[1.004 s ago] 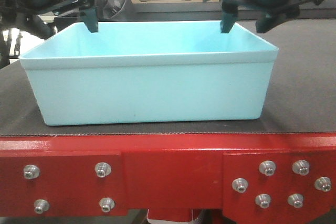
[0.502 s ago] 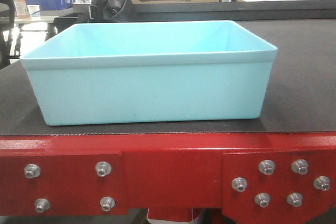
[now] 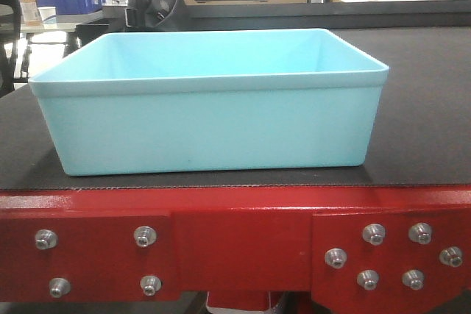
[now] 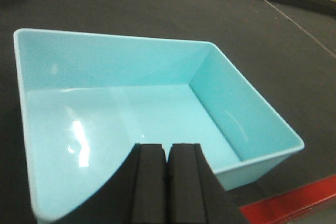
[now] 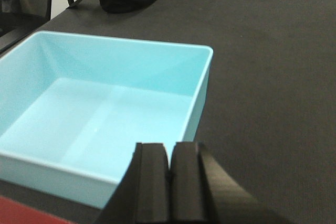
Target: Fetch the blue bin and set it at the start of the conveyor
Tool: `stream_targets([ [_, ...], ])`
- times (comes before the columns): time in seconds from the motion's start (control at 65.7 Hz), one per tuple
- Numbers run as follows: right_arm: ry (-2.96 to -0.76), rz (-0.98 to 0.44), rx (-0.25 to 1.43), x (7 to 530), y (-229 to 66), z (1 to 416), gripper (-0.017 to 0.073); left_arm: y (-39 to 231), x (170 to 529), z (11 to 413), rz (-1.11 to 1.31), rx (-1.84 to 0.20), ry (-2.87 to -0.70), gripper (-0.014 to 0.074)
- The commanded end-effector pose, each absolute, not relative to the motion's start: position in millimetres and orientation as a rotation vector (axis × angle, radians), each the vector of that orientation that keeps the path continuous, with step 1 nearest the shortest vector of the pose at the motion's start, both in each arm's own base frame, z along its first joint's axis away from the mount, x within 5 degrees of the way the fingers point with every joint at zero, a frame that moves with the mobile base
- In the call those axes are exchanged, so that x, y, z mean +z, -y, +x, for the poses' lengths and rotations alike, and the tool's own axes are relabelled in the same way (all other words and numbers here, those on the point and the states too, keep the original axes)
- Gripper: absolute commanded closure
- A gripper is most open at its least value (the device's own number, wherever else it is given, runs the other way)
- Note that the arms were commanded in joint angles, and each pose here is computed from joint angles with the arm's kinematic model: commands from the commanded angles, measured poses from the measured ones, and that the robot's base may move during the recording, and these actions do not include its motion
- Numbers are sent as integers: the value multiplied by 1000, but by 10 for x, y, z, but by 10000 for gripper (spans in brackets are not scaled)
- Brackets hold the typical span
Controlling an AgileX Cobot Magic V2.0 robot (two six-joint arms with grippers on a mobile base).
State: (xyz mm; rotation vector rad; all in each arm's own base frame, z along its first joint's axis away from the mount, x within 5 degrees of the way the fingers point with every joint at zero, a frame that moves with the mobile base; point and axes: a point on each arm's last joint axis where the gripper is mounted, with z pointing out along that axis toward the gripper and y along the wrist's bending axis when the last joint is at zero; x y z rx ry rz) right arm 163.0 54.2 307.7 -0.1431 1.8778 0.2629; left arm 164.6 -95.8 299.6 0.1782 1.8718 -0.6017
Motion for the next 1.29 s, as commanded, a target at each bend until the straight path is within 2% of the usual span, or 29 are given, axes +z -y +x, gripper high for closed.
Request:
stream_targets([
  [0.0,-1839,-175,259,3009,-489,1466,726,834,2930,1485,144,-625,-1836,705],
  [0.167,-1767,-164,276,2953,-384,1199,726,560,2864,1188,69,-591,-1756,705],
  [0.35,-1648,-162,316,3064,-336,1027,726,377,2988,913,22,-580,-1635,705],
  [0.669,-1547,-161,375,3165,-324,912,726,245,3142,612,18,-626,-1449,705],
  [0.974,-1541,-160,375,3169,-319,899,726,232,3151,584,17,-629,-1434,705],
  [1.05,-1593,-85,392,3126,-273,870,726,232,3151,584,17,-629,-1434,705],
  [1.08,-1617,-70,378,3101,-248,849,726,232,3151,584,17,-629,-1434,705],
  [1.202,-1616,-182,220,2969,-174,720,726,232,3151,584,17,-629,-1434,705],
  [1.278,-1600,-202,151,2835,-133,641,726,232,3151,584,17,-629,-1434,705],
])
